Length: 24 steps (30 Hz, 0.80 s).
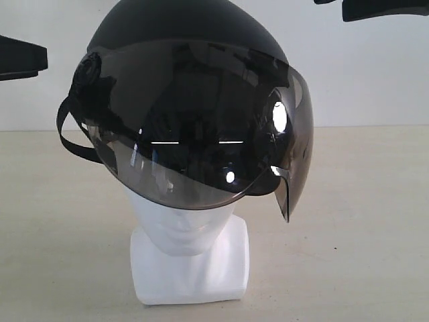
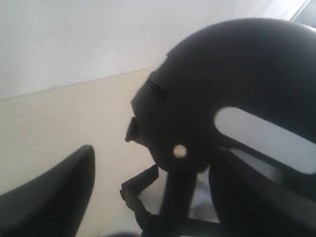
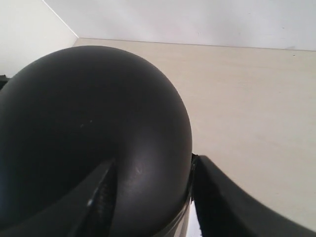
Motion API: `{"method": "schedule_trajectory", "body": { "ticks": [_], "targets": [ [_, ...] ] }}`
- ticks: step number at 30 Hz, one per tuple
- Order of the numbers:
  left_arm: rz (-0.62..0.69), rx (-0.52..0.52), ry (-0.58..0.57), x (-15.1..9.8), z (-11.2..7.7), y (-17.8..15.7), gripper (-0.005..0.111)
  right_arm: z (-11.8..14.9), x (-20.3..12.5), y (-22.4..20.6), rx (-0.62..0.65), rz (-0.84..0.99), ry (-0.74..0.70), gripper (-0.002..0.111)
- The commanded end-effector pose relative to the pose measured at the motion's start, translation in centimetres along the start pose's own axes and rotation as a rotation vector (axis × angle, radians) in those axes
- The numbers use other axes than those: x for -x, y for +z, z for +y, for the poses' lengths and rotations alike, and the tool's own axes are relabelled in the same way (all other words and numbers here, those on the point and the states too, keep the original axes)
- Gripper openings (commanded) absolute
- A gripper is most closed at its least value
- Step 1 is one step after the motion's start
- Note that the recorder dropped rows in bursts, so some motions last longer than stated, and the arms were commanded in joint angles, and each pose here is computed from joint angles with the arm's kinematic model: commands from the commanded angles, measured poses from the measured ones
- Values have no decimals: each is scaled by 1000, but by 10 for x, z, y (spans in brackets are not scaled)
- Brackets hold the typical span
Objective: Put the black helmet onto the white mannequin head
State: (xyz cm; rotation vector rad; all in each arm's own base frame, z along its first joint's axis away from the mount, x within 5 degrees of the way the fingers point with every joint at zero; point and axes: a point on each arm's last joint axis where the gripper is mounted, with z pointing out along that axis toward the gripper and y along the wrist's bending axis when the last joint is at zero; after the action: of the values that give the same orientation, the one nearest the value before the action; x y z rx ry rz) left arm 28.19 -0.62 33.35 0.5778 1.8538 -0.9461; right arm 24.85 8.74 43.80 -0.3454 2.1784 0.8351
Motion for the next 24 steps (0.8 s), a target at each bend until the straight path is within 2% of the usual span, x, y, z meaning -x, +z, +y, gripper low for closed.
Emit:
{"method": "schedule_trajectory", "body": {
  "ticks": [1,4,7,10,14,24],
  "targets": [
    [-4,-10,61,-12,-28,-8,63,-2,1,-3,-26,-5,-17,47],
    [-3,-10,114,-21,-40,-12,63,-2,1,-3,-26,-7,-17,47],
    [2,79,97,-33,-33,-11,63,-2,1,-3,-26,-7,-15,47],
    [20,62,111,-43,-34,-8,63,-2,1,-3,-26,-5,-15,47],
    [21,133,156,-42,-29,-7,63,-2,0,-3,-24,1,-15,47],
    [39,86,178,-43,-37,4,67,-2,1,-3,-26,-4,-15,47]
  ]
}}
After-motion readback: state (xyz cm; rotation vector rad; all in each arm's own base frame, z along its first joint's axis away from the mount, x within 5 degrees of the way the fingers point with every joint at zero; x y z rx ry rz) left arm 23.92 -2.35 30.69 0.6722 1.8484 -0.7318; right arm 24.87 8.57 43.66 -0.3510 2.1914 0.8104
